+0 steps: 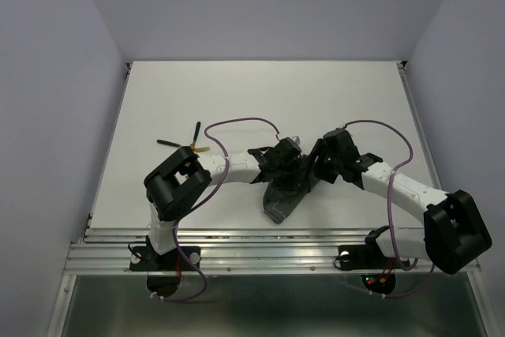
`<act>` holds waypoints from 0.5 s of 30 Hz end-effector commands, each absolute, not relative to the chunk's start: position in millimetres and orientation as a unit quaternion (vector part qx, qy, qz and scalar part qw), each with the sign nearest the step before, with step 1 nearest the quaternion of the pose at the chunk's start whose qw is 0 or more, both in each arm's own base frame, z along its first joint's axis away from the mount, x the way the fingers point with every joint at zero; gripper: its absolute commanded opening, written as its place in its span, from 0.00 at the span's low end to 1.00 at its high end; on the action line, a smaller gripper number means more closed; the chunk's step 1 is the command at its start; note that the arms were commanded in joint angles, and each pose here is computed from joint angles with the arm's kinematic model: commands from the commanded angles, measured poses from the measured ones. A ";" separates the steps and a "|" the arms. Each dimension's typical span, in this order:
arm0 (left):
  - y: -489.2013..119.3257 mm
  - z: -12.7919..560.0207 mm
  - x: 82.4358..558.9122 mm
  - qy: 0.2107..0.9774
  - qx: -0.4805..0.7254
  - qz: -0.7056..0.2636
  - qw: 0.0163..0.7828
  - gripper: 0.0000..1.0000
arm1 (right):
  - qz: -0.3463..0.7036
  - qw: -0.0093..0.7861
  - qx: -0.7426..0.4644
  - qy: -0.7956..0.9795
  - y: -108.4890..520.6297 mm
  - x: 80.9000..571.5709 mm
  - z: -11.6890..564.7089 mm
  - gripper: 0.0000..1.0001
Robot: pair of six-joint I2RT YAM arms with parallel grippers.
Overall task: Fold the napkin into a case and place the utensils inside
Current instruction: Fold the 2/3-rectangle-folded napkin at the center of the board.
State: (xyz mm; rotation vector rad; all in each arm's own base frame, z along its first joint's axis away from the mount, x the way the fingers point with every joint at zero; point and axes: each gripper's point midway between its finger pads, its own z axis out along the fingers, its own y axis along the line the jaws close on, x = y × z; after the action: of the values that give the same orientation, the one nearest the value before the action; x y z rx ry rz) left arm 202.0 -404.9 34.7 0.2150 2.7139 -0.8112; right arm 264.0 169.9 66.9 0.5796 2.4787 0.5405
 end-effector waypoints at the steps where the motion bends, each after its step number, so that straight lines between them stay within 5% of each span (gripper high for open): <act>1: -405.3 54.2 203.8 0.934 0.083 -0.299 0.176 0.00 | 0.240 0.296 0.186 0.906 187.4 281.8 93.0 0.69; 8: -403.7 57.9 201.6 0.929 0.081 -0.312 0.182 0.00 | 0.250 0.287 0.170 0.909 195.3 283.9 92.2 0.83; 15: -405.9 64.9 203.3 0.922 0.080 -0.327 0.193 0.00 | 0.221 0.271 0.168 0.922 194.1 290.0 80.2 0.84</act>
State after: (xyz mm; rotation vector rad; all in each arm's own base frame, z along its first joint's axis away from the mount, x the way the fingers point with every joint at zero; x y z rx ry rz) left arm 200.5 -401.3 39.9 0.2124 2.6668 -0.8547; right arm 272.9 184.2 62.3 0.4987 2.5263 0.5693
